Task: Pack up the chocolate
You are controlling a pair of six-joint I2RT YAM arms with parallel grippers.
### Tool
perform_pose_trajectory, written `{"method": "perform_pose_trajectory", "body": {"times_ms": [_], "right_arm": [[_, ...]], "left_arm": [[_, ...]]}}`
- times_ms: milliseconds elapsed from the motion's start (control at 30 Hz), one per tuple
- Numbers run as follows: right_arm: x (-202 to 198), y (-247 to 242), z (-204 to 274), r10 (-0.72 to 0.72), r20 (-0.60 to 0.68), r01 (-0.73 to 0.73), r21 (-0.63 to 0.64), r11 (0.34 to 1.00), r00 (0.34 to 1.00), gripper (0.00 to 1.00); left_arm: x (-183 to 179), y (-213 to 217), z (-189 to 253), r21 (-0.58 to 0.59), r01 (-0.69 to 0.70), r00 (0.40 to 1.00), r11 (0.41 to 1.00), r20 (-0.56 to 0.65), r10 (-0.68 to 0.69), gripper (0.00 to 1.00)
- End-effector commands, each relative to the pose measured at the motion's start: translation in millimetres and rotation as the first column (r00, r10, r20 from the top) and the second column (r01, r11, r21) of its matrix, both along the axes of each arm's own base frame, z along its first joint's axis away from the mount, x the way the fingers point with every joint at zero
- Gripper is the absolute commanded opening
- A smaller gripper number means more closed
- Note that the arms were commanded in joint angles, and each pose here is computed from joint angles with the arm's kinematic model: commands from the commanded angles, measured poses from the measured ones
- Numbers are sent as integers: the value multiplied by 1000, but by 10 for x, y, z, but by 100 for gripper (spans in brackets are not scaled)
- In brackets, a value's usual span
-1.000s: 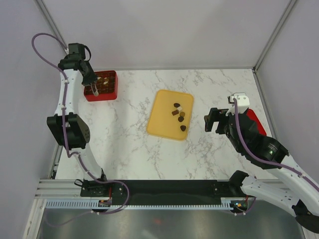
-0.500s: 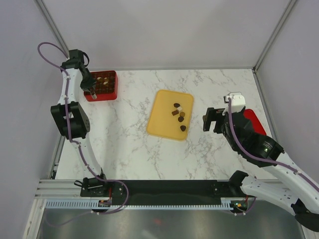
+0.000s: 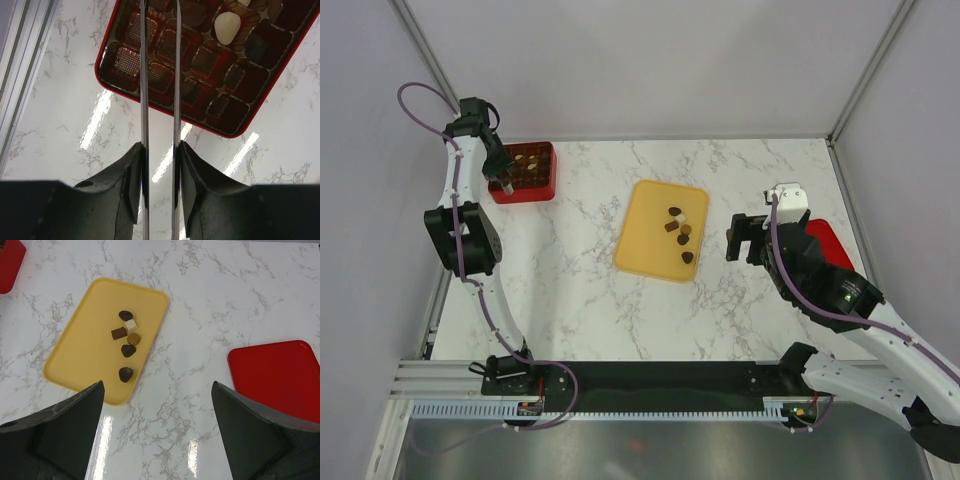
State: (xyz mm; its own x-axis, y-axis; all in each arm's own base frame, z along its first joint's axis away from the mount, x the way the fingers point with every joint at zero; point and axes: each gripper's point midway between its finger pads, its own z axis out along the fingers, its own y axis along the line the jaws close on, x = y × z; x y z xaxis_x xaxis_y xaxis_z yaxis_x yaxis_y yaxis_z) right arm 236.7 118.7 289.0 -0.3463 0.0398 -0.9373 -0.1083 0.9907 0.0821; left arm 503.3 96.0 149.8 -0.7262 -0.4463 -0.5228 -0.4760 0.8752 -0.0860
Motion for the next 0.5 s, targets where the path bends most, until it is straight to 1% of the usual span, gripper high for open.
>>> {"method": "perform_pose_trajectory", "body": {"times_ms": [0,200,367,467], "right_arm": [[26,-40,108,-20,40,20,8,1000,999,97],[-4,-72,170,-21,54,19,24,1000,998,96],[-31,-98,211,-24,59,21,38,999,998,97],[-47,-105,238,-23,57,21,46,999,998,96]], "left_arm": [[91,23,136,18,29,998,999,52,-30,41],[61,21,140,21,35,998,999,48,-36,45],[63,31,286,37,41,996,998,76,-44,48],[27,-48,471,37,56,992,998,111,-60,48]]}}
